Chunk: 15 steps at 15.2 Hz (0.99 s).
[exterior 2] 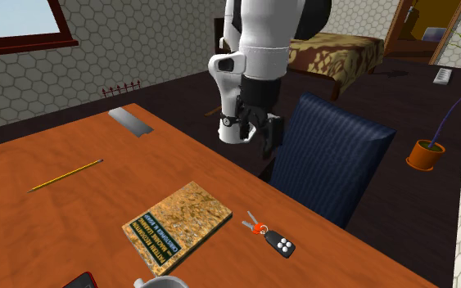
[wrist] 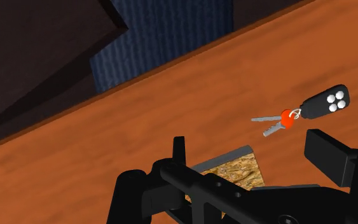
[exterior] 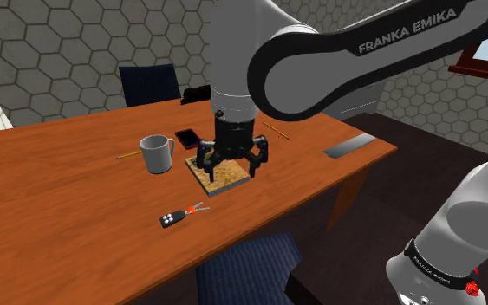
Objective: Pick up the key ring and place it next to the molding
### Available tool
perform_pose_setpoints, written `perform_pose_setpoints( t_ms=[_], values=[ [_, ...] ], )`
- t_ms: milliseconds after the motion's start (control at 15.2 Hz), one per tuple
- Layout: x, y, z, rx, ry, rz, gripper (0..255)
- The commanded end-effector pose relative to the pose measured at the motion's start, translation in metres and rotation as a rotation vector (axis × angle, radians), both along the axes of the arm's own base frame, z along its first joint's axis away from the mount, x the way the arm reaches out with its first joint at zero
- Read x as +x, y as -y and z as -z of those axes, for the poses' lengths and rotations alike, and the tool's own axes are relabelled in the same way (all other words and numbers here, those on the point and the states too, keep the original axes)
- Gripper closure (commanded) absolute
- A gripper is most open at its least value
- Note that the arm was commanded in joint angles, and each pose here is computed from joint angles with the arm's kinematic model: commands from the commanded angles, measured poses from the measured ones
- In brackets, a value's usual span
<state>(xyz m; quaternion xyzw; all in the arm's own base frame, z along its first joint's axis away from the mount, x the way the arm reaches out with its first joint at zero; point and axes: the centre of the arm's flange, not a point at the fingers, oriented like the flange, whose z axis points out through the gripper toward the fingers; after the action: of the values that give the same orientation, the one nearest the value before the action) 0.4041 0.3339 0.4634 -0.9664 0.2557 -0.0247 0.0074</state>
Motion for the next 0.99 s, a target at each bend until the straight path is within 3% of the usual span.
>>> perform_pose_setpoints(
  t_ms=[0,726,924],
  values=[
    [0.012,-0.023,0.014,0.002,-0.003,0.035,0],
    [0.09,-0.128,0.082,0.001,-0.025,0.203,0],
    [0.093,-0.131,0.095,0.0,-0.026,0.208,0]
  ],
)
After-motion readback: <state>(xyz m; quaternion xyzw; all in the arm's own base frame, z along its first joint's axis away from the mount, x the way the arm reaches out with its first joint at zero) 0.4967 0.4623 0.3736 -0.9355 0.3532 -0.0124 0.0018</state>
